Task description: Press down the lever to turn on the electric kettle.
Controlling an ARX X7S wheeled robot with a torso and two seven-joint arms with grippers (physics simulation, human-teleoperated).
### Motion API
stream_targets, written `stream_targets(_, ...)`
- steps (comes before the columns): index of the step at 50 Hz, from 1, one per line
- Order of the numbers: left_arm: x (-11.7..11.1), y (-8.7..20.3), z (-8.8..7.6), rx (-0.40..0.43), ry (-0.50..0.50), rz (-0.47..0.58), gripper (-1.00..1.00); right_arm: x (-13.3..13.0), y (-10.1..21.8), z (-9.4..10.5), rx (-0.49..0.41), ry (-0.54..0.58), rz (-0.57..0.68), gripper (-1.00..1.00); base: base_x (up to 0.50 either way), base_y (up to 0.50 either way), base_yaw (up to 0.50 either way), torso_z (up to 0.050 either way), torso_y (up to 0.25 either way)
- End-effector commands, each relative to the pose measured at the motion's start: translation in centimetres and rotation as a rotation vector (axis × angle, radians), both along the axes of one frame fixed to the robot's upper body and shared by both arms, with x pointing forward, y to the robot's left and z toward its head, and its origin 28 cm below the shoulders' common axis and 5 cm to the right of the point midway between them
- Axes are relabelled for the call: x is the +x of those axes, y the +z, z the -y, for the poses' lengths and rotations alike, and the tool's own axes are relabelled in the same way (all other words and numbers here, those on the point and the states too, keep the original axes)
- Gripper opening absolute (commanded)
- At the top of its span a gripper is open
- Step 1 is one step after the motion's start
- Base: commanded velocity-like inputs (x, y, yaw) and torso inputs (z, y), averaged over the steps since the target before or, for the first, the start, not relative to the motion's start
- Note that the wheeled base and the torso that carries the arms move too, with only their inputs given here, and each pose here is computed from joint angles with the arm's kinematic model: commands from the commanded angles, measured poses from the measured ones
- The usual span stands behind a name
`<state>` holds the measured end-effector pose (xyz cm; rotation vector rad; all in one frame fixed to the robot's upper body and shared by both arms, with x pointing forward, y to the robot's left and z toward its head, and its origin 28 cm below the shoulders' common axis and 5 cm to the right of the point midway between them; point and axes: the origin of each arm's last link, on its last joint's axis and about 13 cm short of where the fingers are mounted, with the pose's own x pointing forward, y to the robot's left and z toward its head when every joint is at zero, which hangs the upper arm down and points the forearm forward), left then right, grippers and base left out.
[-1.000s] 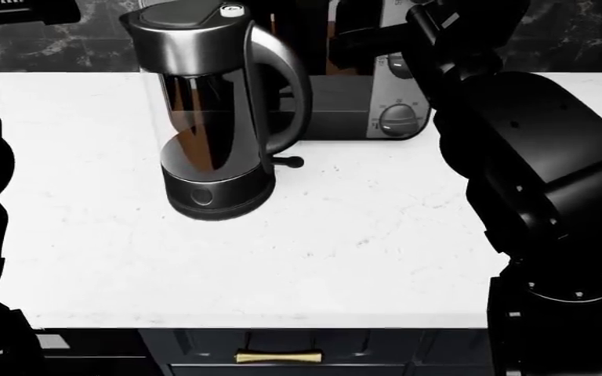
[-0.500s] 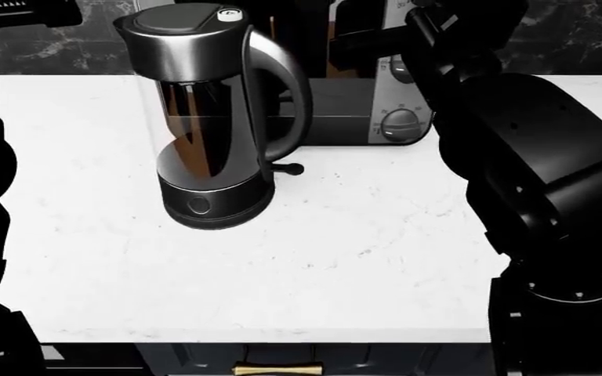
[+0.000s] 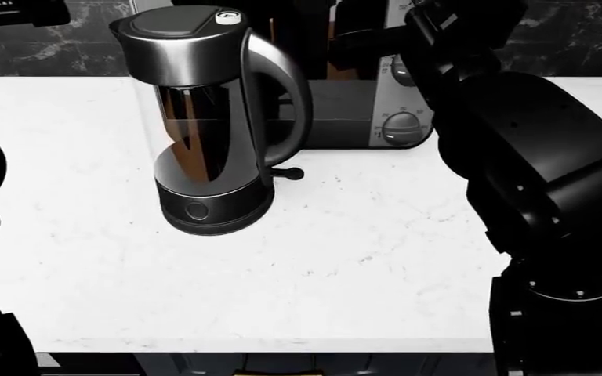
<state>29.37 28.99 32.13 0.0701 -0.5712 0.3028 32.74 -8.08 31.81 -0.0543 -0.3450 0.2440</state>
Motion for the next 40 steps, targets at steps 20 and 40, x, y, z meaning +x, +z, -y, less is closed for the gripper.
stream_targets(20,-0.1,-0.3,0.0,-0.007,0.0,0.001,1.0,0.5,-1.3,0.7,0.034,-0.042,-0.058,-1.0,0.0,0.0,0.0,0.0,0.0)
stream_targets(40,-0.1,-0.3,0.1,-0.007,-0.001,-0.003,1.0,1.3,-4.6,1.4,0.07,-0.071,-0.175,-1.0,0.0,0.0,0.0,0.0,0.0)
